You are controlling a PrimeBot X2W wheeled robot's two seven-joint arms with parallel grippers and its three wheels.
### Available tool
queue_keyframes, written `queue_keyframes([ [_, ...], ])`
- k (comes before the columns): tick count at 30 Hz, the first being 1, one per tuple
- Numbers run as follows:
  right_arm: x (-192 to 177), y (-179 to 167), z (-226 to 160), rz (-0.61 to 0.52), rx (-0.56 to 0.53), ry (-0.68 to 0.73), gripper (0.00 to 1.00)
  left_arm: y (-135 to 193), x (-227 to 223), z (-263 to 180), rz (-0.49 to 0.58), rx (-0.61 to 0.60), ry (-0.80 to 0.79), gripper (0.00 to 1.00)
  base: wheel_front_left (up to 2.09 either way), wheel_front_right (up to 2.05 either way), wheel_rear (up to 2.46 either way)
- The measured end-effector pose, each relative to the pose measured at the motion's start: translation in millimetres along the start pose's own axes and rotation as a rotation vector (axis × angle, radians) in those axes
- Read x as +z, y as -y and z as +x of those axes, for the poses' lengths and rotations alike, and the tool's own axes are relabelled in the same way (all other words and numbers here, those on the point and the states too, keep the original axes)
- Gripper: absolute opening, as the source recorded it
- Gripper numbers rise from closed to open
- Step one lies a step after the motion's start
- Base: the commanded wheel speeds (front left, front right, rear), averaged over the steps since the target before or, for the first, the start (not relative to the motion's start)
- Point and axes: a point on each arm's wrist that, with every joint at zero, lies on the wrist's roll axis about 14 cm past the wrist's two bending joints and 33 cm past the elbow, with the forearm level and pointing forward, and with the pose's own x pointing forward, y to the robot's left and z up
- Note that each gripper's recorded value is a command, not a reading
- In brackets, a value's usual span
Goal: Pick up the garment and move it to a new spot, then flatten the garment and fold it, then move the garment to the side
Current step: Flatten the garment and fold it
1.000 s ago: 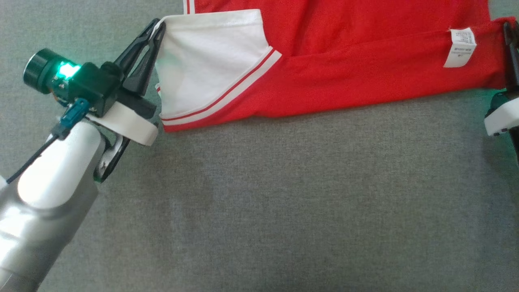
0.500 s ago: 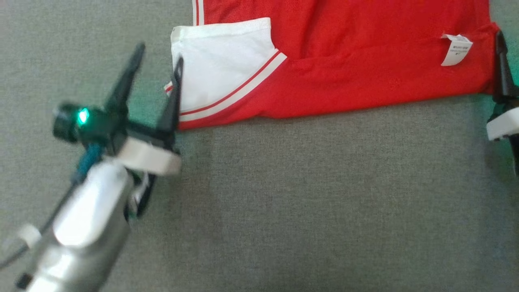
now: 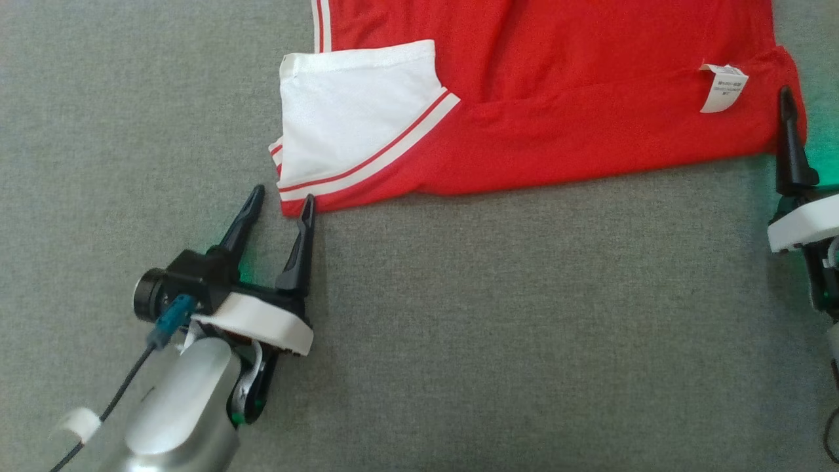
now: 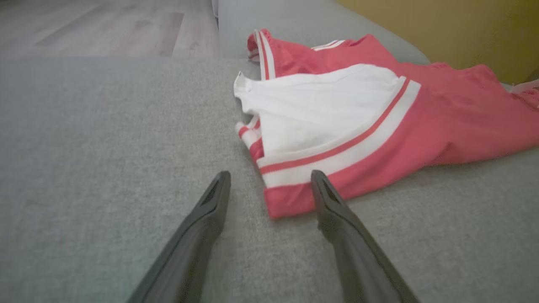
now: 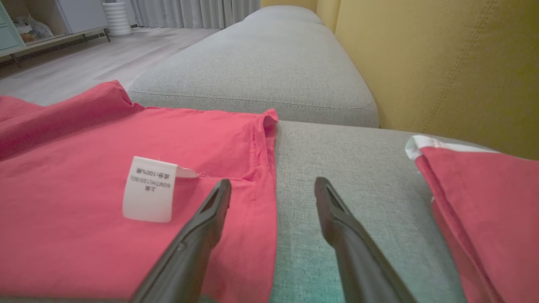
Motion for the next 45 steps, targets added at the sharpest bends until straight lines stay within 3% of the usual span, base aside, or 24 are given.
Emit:
queue_keyframes([
  [5,-8,-1,-1,0.001,0.003,-0.025,1.00,1,-13,9,-0.044,-0.015,-0.077,1.00,0.00,0.00,0.00],
  [6,-11,-1,-1,0.005,0.001,-0.035,1.00,4,-12,12,-0.053,-0.027,-0.075,0.71,0.00,0.00,0.00],
  [7,-13,0,-2,0.009,-0.001,-0.046,1.00,5,-11,13,-0.060,-0.035,-0.073,0.15,0.00,0.00,0.00],
  [8,-15,0,-2,0.013,-0.003,-0.058,1.00,7,-10,14,-0.061,-0.046,-0.072,0.00,0.00,0.00,0.00],
  [16,-39,-8,-3,0.075,0.004,-0.196,1.00,8,3,10,-0.051,-0.064,-0.019,0.00,0.00,0.00,0.00],
  [18,-38,-16,1,0.108,0.022,-0.216,0.18,7,8,8,-0.043,-0.062,-0.002,0.00,0.00,0.00,0.00],
  [19,-37,-20,2,0.121,0.033,-0.221,0.00,7,9,7,-0.042,-0.060,0.003,0.00,0.00,0.00,0.00],
  [26,-30,-20,-9,0.104,0.057,-0.229,0.00,8,19,-7,-0.033,-0.055,0.035,0.00,0.00,0.00,0.00],
  [34,-32,-6,-61,0.051,0.053,-0.235,0.00,20,12,-50,-0.053,-0.060,0.033,0.00,0.00,0.00,0.00],
  [45,-51,3,-131,0.059,0.018,-0.276,0.00,48,-23,-106,-0.137,-0.056,-0.080,0.00,0.00,0.00,0.00],
])
